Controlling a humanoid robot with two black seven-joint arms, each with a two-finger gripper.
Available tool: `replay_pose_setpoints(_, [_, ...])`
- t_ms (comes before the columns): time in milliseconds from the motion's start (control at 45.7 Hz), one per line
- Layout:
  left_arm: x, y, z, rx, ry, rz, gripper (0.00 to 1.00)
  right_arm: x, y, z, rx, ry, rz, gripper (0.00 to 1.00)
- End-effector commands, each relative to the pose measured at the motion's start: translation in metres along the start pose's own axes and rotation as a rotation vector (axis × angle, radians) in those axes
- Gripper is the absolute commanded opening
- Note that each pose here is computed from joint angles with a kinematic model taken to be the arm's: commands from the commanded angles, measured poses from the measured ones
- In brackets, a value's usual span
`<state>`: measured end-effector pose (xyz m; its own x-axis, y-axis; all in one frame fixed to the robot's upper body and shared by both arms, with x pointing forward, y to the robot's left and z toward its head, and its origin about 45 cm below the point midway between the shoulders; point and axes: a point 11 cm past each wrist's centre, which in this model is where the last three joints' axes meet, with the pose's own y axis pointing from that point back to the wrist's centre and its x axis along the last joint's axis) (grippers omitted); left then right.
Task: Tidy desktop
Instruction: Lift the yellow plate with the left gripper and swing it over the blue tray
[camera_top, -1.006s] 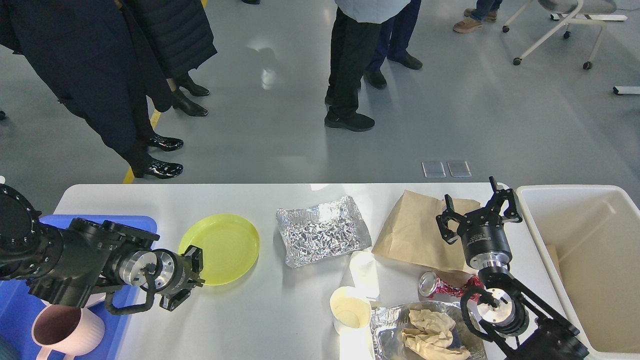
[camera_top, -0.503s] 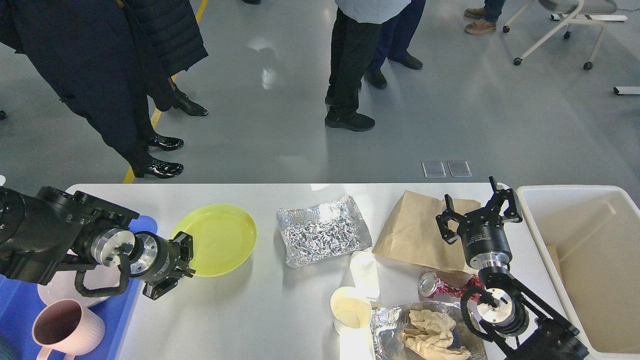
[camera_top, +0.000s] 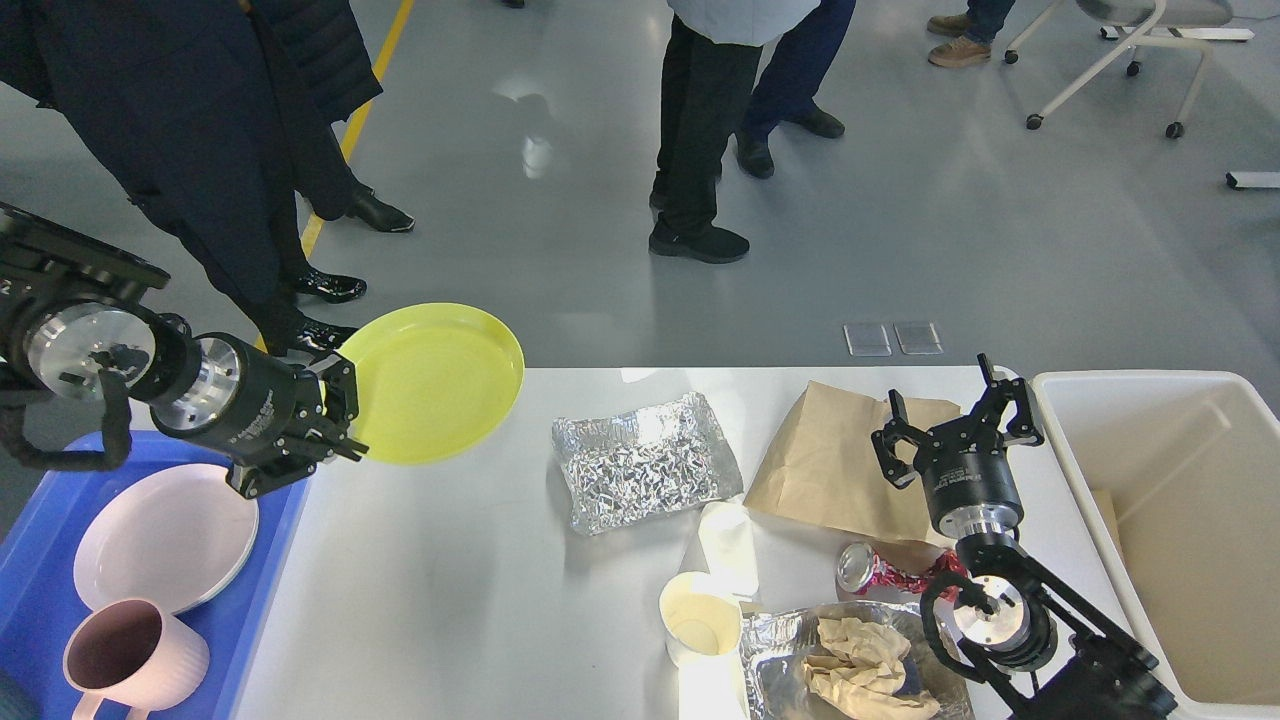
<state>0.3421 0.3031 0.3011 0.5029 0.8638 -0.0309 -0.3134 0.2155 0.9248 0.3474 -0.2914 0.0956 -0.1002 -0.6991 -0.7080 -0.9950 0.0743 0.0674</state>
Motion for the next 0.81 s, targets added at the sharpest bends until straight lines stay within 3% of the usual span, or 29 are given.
replay_pose_setpoints(0, [-0.008, 0.038, 0.011, -0.031, -0.041, -0.03, 0.0, 0.0, 0.0, 0.0, 0.001, -0.001, 0.0, 1.0])
replay_pose_setpoints(109, [-0.014, 0.056, 0.017, -0.052, -0.062, -0.068, 0.0, 0.0, 0.0, 0.0, 0.001, -0.001, 0.0, 1.0])
replay_pose_setpoints(372, [-0.009, 0.059, 0.008, -0.021, -0.096, -0.094, 0.0, 0.0, 0.0, 0.0, 0.001, -0.001, 0.0, 1.0])
replay_pose_setpoints(787, [0.095, 0.075, -0.059, 0.049, -0.059, -0.023, 0.0, 0.0, 0.0, 0.0, 0.001, -0.001, 0.0, 1.0])
